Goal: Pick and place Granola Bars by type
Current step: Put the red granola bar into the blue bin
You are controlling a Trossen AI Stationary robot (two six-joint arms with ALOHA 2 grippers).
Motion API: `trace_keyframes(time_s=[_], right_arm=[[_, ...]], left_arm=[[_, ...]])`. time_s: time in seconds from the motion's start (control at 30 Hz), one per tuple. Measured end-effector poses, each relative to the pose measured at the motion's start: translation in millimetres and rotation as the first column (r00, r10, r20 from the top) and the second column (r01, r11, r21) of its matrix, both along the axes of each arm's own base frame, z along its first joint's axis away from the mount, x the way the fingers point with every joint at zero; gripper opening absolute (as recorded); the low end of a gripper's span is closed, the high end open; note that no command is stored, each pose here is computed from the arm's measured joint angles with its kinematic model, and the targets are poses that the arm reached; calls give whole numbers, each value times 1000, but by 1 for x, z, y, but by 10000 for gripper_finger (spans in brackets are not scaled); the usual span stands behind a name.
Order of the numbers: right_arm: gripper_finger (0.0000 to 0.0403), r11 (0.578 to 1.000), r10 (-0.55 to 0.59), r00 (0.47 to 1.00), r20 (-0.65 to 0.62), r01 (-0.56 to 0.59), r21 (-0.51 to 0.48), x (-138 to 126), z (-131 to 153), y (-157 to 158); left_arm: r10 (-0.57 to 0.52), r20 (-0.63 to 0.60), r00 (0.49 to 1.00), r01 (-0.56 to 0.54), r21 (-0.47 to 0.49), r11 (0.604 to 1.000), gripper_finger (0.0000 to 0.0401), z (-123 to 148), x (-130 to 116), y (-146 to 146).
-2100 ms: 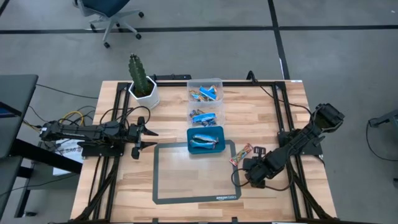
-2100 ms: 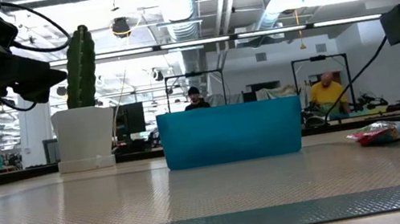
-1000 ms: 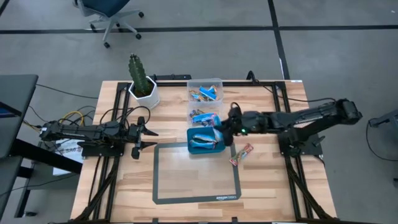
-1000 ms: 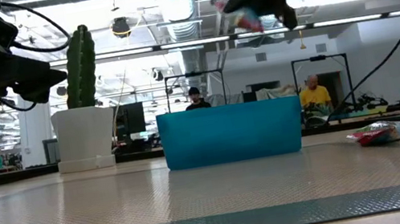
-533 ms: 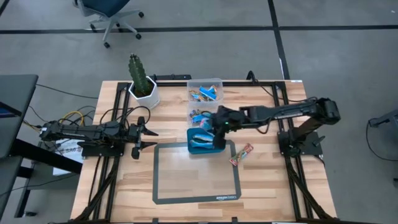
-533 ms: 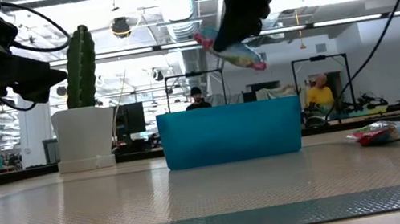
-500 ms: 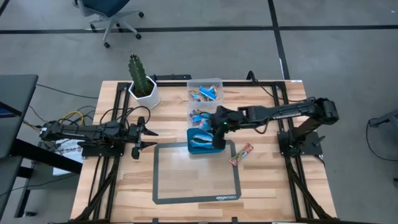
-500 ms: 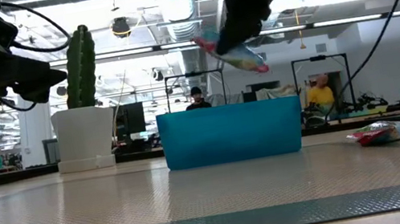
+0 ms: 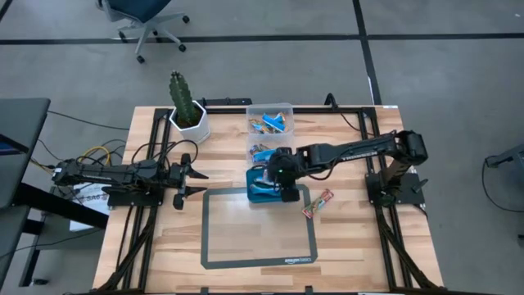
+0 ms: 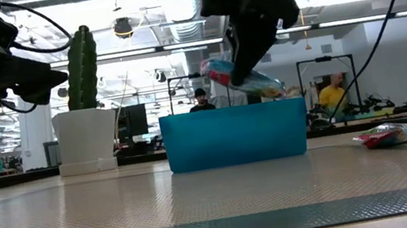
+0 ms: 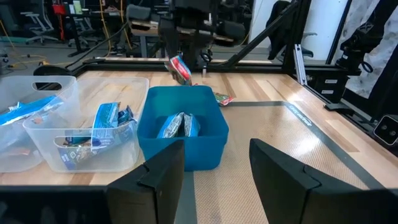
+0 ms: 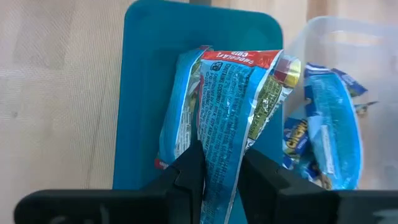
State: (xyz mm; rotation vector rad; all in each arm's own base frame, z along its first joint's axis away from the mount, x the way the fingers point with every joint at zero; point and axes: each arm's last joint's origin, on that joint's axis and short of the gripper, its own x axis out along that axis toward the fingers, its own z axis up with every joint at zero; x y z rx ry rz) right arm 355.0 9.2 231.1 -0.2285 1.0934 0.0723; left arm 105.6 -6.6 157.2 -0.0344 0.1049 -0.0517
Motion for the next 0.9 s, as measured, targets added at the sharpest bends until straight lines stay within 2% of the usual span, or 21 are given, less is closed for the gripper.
trace_keyframes(time_s=[0.33,0.67,0.9], right_arm=[[84,999,31,1000,-5,-31,-9,4,-5,3],[166,1000,15,1000,11,-15,-1,4,-3,3],[201,999,38,999,-19,-38,-12,-23,26,5]], left_arm=[[1,0,1000,-1,-9,1000,174,0,0,0],[2,-1,1000,-2,-5,1000,174,0,0,0],[2,-1,1000,-2,-7,1000,174,0,0,0]])
